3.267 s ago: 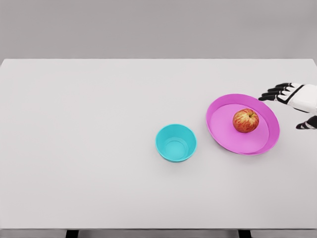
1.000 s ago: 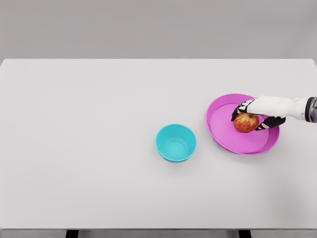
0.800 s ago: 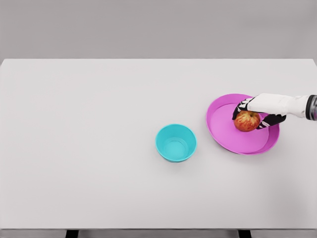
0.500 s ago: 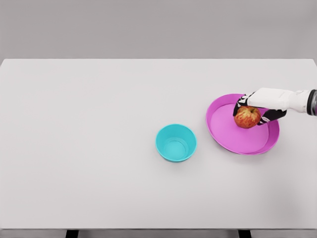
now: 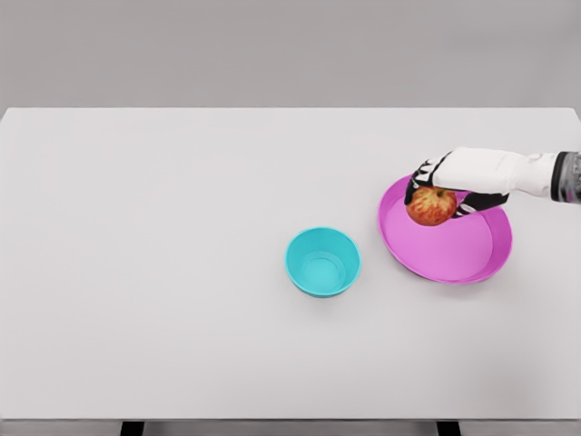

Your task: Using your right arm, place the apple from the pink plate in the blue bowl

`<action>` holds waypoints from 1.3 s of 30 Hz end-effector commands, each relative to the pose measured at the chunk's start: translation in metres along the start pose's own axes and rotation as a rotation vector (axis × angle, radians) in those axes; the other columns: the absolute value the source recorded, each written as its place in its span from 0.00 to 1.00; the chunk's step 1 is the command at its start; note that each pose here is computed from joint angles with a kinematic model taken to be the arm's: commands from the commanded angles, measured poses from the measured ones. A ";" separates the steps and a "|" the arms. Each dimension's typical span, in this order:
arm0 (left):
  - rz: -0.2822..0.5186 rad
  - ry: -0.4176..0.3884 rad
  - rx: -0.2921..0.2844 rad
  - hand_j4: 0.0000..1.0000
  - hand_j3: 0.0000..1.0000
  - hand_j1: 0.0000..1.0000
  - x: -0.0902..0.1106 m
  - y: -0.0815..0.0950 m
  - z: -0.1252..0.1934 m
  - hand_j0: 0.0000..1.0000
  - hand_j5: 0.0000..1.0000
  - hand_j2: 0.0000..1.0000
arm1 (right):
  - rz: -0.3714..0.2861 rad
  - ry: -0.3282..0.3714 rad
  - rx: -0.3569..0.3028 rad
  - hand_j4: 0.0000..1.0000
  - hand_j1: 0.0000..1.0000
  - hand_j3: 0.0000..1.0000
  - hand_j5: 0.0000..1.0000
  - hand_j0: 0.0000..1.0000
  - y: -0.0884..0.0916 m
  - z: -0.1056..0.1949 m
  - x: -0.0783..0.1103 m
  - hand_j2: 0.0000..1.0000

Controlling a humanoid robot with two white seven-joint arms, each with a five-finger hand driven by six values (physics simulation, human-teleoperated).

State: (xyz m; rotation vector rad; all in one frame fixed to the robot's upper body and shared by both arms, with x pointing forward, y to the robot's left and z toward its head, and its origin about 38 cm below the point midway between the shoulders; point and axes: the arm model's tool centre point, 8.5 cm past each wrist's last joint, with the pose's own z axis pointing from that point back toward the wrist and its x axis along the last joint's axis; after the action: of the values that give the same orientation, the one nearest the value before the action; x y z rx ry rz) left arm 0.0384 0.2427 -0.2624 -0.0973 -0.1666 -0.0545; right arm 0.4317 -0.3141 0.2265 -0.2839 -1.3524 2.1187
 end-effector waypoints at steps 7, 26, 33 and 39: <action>0.000 -0.001 0.000 1.00 1.00 1.00 0.000 0.000 0.000 1.00 1.00 1.00 | 0.085 -0.105 -0.034 0.57 0.57 0.57 0.57 0.57 -0.020 -0.011 0.039 0.57; 0.000 -0.001 0.000 1.00 1.00 1.00 0.000 0.000 0.000 1.00 1.00 1.00 | 0.154 -0.266 -0.070 0.57 0.57 0.57 0.57 0.57 -0.032 -0.041 0.092 0.57; 0.000 -0.001 0.000 1.00 1.00 1.00 0.000 0.000 0.000 1.00 1.00 1.00 | 0.147 -0.325 -0.060 0.57 0.57 0.57 0.57 0.57 -0.025 -0.060 0.107 0.57; 0.000 -0.001 0.000 1.00 1.00 1.00 0.000 0.000 0.000 1.00 1.00 1.00 | 0.149 -0.352 -0.063 0.57 0.57 0.57 0.57 0.57 -0.025 -0.071 0.115 0.57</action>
State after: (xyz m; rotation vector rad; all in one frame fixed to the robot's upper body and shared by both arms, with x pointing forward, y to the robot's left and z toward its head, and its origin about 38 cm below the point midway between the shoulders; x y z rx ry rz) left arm 0.0384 0.2427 -0.2624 -0.0973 -0.1669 -0.0545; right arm 0.3839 -0.1898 0.2326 -0.0488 -1.6358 2.3342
